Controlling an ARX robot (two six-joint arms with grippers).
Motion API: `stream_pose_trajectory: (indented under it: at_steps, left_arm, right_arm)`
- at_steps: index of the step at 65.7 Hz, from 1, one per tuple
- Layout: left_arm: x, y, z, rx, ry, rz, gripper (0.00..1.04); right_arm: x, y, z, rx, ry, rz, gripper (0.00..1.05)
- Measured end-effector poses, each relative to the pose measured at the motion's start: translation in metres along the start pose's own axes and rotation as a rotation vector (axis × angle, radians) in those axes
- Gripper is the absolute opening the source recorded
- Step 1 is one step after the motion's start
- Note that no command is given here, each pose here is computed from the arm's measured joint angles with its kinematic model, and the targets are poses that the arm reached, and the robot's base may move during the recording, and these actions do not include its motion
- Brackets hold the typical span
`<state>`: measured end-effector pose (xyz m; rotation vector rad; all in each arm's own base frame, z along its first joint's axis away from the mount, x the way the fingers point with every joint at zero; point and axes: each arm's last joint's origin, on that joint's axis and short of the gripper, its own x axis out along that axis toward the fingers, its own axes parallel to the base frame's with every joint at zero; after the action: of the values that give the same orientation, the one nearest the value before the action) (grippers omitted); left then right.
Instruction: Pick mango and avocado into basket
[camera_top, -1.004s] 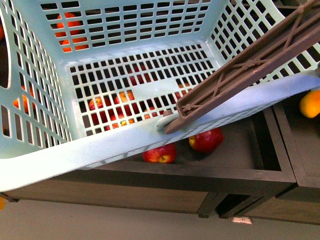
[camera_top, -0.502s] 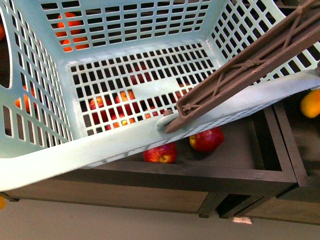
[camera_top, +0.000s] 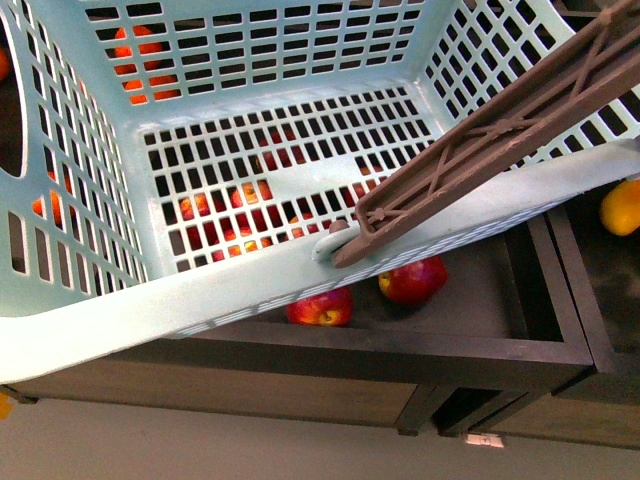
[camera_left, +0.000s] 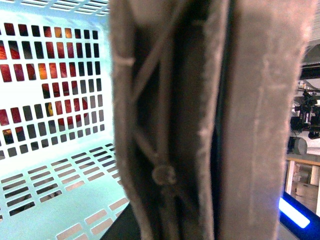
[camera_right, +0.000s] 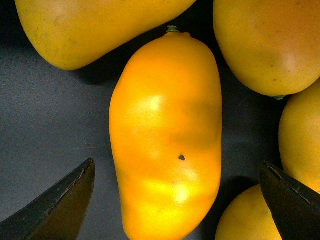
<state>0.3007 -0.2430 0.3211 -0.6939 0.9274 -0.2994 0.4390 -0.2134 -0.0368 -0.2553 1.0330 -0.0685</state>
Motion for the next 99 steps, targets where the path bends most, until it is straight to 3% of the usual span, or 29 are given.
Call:
stream_pose_trajectory:
  at_steps: [56,64,72,88,99]
  left_arm:
    - [0.000,0.000,0.000,0.000,-0.001,0.000,0.14]
    - [0.000,0.000,0.000,0.000,0.000,0.000,0.14]
    - [0.000,0.000,0.000,0.000,0.000,0.000,0.14]
    - [0.000,0.000,0.000,0.000,-0.001,0.000,0.14]
    - [0.000,0.000,0.000,0.000,-0.001,0.000,0.14]
  right_arm:
    - [0.026,0.002,0.006,0.158,0.028,0.050,0.96]
    - [0.028,0.004,0.002,0.189,0.025,0.055,0.73]
    - [0.029,0.006,-0.002,0.213,0.025,0.055,0.62]
    - [0.019,0.008,-0.010,0.289,0.005,0.078,0.59]
    - [-0.024,0.014,-0.012,0.415,-0.170,0.212,0.59]
